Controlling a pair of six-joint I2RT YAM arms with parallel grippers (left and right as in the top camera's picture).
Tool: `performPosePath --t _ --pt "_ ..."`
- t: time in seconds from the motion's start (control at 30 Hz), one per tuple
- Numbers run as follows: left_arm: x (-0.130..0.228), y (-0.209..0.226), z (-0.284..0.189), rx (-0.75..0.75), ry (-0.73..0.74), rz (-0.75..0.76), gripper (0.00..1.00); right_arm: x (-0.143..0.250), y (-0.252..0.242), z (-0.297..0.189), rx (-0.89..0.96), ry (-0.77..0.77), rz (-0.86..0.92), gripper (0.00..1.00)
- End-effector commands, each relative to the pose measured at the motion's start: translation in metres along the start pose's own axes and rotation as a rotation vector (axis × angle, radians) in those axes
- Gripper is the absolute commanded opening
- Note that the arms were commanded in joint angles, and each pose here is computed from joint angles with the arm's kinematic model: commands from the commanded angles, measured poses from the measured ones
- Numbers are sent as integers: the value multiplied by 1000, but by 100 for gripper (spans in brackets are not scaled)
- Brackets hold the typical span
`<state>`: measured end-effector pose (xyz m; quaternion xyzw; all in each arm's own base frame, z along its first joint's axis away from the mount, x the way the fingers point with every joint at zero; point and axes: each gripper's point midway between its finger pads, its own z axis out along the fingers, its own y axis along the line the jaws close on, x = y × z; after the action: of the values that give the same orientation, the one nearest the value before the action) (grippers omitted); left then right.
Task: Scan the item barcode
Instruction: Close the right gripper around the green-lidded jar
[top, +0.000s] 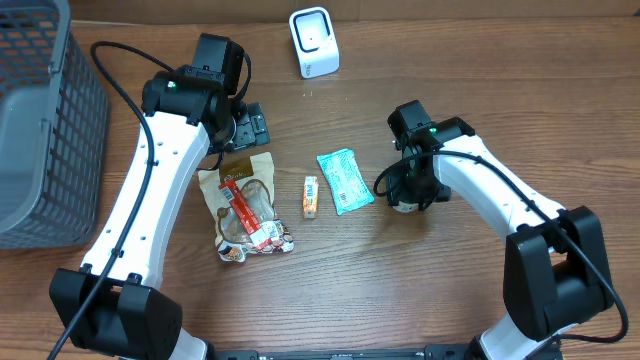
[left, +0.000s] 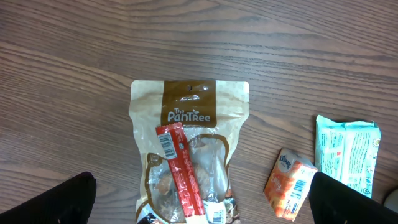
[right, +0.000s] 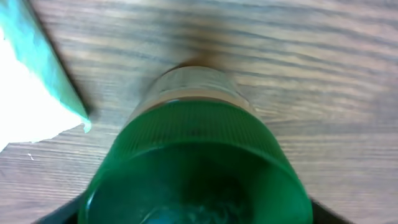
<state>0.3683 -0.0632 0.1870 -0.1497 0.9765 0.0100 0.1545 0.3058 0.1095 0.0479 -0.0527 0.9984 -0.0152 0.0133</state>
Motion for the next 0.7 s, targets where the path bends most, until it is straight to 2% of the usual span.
performPosePath --t 0.0,0.2,0.37,0.5,0.67 --pt "-6 2 -10 5 -34 9 100 -1 2 -1 -9 -7 -36 100" --pt "-6 1 -10 5 -34 9 100 -4 3 -1 -16 -18 228 98" --pt "-6 1 -10 5 -34 9 100 -4 4 -1 -23 -13 392 83" --pt "-6 1 -10 5 -34 9 100 -10 5 -1 -32 -37 384 61" --pt "-6 1 -10 5 -34 9 100 -20 6 -2 -38 -81 221 59"
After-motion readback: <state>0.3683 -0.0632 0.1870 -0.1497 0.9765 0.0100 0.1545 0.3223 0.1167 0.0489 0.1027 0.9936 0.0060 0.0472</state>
